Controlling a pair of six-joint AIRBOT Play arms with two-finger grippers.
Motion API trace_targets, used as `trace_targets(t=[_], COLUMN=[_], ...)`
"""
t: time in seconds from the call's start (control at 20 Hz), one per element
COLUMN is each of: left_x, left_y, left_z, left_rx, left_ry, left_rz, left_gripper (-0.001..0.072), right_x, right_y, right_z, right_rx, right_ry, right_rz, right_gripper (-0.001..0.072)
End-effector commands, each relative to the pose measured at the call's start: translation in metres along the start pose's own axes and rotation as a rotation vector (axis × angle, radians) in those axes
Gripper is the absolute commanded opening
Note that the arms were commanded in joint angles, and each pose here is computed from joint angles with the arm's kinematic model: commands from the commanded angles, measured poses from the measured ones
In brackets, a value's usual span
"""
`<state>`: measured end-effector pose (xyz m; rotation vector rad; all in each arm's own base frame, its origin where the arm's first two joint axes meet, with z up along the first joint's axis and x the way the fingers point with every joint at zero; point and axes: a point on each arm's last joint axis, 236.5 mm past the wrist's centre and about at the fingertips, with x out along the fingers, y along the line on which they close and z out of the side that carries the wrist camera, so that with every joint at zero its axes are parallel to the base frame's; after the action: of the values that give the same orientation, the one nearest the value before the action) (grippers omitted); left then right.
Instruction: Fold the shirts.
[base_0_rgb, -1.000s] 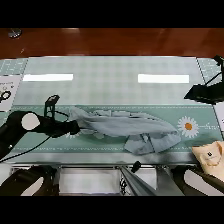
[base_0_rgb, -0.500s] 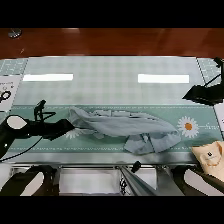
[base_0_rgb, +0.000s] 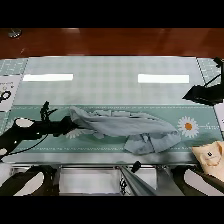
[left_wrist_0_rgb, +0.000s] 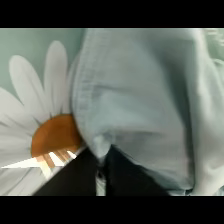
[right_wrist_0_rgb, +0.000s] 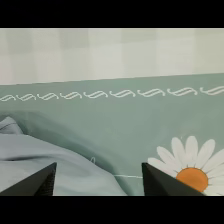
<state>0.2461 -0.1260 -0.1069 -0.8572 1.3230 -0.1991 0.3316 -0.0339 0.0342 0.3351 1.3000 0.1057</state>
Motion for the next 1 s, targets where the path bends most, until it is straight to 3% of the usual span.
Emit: trace_targets(t=[0.0,0.15,0.45,0.65,0.95], left_x=[0.008,0.004,0.002,0.002,0.002], left_y=[0.006,0.007,0.002,0.003,0.003], left_z=[0.0,0.003,-0.002,-0.001,-0.001], left_rx=[0.0,-0.008,0.068,0.067,0.064], left_ry=[0.009,0.005,0.027,0.024,0.023], left_rz=[0.007,-0.002,-0.02,-0.019,-0.019], left_gripper=[0.0024,0.0024,0.0024,0.0024,0.0024], right_x=[-0.001,0.004,0.06,0.077,0.082], right_y=[-0.014,-0.051,-0.029,-0.036,-0.032], right_z=[-0.005,-0.026,-0.128,-0.162,-0.157], right_rx=[-0.013,-0.001,0.147,0.082,0.101], right_ry=[0.02,0.09,0.305,0.367,0.334], right_rz=[-0.059,-0.177,0.157,0.153,0.17], right_gripper=[0.0588,0.0588,0.0619,0.0616,0.0584])
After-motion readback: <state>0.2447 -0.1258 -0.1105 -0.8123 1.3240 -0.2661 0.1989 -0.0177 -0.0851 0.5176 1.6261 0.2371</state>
